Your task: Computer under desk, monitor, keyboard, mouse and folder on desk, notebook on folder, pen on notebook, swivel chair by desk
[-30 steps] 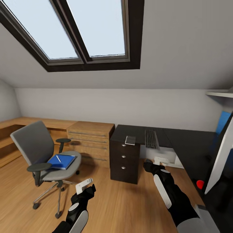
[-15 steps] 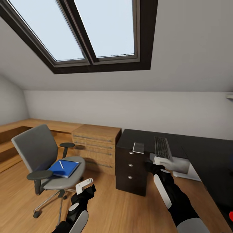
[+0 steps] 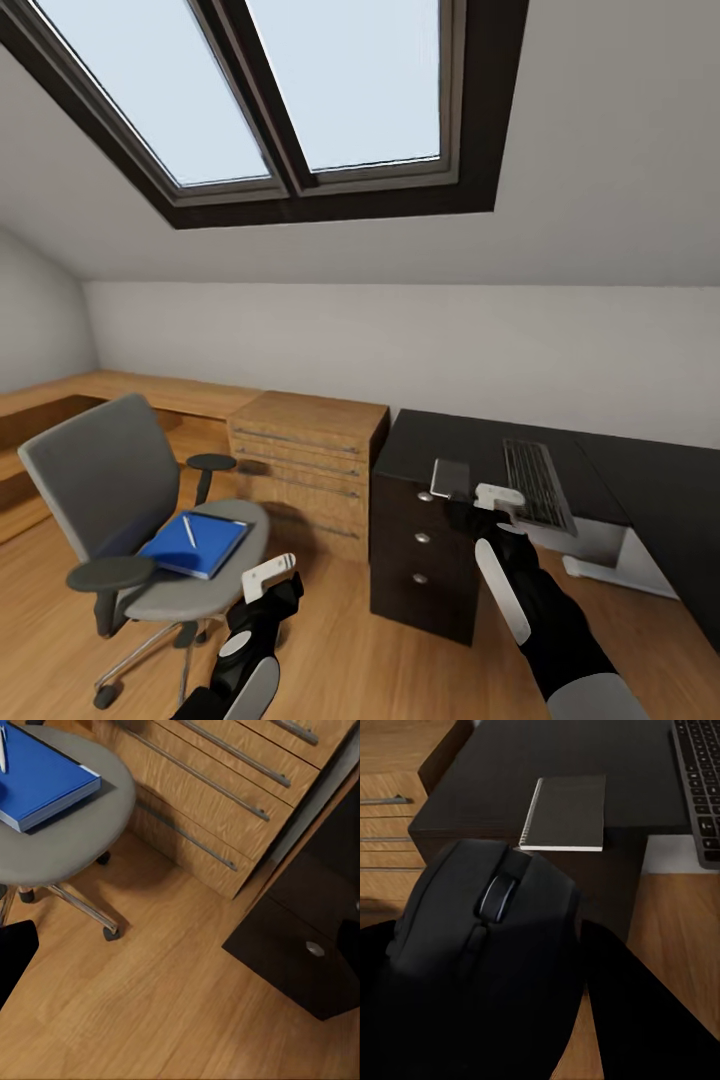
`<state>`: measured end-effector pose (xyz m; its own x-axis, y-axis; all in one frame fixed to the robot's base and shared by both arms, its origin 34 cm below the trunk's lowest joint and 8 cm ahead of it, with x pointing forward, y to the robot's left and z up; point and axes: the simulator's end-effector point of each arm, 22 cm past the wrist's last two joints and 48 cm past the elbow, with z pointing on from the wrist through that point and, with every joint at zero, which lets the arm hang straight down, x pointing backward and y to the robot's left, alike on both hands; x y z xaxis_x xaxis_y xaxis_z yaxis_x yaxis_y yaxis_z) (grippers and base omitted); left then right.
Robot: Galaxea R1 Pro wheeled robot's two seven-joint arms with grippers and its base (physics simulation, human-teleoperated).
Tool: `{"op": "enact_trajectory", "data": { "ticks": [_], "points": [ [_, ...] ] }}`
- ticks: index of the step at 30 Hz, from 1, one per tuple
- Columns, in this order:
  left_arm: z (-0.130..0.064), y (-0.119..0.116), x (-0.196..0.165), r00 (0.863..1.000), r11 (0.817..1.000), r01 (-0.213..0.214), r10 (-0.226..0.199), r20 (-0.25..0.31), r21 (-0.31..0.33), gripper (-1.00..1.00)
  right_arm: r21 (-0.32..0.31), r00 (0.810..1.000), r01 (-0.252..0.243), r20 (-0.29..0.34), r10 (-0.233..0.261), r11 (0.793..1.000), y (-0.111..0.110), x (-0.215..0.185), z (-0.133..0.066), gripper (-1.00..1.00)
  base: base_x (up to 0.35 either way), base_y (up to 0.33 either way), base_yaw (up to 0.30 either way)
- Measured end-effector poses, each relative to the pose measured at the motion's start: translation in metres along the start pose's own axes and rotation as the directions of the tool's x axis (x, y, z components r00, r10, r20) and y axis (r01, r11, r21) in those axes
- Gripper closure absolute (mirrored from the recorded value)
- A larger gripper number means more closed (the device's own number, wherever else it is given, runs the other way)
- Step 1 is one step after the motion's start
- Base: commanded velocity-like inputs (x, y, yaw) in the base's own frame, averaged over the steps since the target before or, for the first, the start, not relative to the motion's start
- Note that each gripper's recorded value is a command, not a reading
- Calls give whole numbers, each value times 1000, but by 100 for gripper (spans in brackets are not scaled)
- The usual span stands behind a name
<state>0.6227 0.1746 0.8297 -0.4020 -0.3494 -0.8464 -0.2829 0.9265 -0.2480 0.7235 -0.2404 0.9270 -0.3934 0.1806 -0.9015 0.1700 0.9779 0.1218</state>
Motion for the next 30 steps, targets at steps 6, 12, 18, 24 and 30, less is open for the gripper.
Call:
{"op": "enact_trajectory", "data": {
  "ticks": [6, 12, 18, 24, 30],
  "points": [
    [0, 0, 0, 1000, 1000, 0, 0, 0, 0, -100, 0, 1000, 1, 0, -1, 1000, 0, 0, 0, 100, 328, 62, 0],
    [0, 0, 1, 1000, 1000, -1, 1, -1, 0, -100, 0, 1000, 1, -1, -1, 1000, 0, 0, 0, 100, 328, 121, 0],
    [0, 0, 0, 1000, 1000, -1, 1, -1, 0, -100, 0, 1000, 1, -1, -1, 1000, 0, 0, 0, 100, 328, 133, 0],
    [0, 0, 1, 1000, 1000, -1, 1, -1, 0, -100, 1, 1000, 1, -1, -1, 1000, 0, 0, 0, 100, 328, 126, 0],
    [0, 0, 1, 1000, 1000, -1, 1, -1, 0, -100, 2, 1000, 2, -1, -2, 1000, 0, 0, 0, 100, 328, 33, 0]
  ]
}}
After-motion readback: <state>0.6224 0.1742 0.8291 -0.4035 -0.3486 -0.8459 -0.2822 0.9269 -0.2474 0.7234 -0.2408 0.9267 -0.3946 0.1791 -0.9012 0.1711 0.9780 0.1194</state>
